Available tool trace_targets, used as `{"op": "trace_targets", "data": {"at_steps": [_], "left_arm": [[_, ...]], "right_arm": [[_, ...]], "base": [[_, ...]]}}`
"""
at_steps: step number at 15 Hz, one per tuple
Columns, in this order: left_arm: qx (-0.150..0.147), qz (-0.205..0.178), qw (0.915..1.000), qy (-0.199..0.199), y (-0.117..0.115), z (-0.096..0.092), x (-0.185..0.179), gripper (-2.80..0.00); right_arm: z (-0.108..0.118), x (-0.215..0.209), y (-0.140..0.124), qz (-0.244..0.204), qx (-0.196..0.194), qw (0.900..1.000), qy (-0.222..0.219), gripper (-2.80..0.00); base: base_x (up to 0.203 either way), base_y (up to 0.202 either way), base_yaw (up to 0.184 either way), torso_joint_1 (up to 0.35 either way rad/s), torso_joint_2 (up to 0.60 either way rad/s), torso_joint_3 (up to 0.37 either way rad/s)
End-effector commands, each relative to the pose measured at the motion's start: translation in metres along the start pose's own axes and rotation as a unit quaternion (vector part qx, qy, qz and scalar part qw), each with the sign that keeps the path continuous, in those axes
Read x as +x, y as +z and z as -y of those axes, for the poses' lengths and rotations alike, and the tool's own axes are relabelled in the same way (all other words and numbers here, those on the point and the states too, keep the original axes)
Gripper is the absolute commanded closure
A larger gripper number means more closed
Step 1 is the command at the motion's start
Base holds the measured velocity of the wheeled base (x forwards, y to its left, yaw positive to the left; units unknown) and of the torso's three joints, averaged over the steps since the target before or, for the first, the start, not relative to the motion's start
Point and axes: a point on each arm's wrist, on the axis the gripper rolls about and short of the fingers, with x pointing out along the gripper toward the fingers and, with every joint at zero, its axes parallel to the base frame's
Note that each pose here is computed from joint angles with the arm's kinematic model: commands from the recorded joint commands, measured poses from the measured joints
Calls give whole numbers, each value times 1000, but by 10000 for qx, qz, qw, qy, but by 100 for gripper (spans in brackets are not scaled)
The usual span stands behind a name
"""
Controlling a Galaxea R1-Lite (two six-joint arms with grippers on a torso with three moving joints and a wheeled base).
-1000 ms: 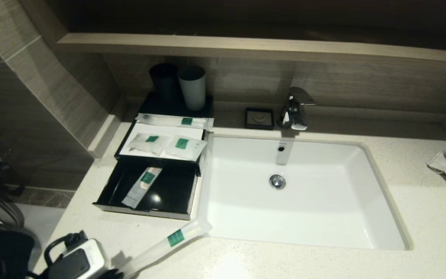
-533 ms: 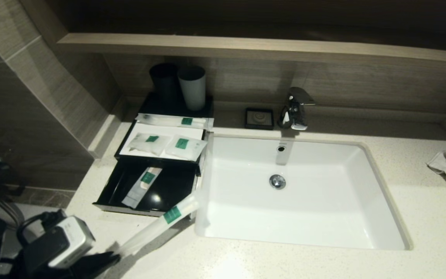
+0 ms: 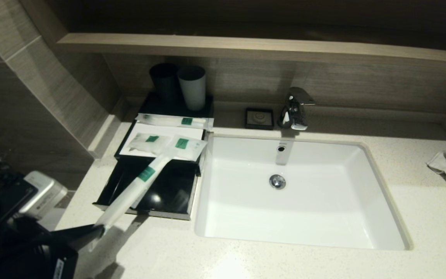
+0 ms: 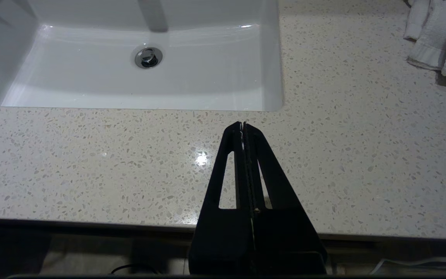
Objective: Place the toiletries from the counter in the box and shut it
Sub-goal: Place the bathroom toiletry into the drawer
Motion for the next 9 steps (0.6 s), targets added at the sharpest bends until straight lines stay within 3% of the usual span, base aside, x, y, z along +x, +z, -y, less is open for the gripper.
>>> {"op": "trace_targets", "data": {"at_steps": [1, 5, 9], "left_arm": [[-238, -149, 9996, 92, 4, -1, -3, 0], [-1044, -540, 9930, 129, 21, -3, -14, 0], [-1430, -1132, 9825, 371, 34, -5, -15, 0]], "right_arm": [[0, 0, 0, -7, 0, 10000, -2, 0], [0, 0, 0, -7, 0, 10000, -2, 0], [0, 0, 0, -7, 0, 10000, -2, 0]], "base": [[0, 0, 0, 0, 0, 0], [0, 0, 0, 0, 0, 0], [0, 0, 0, 0, 0, 0]]}}
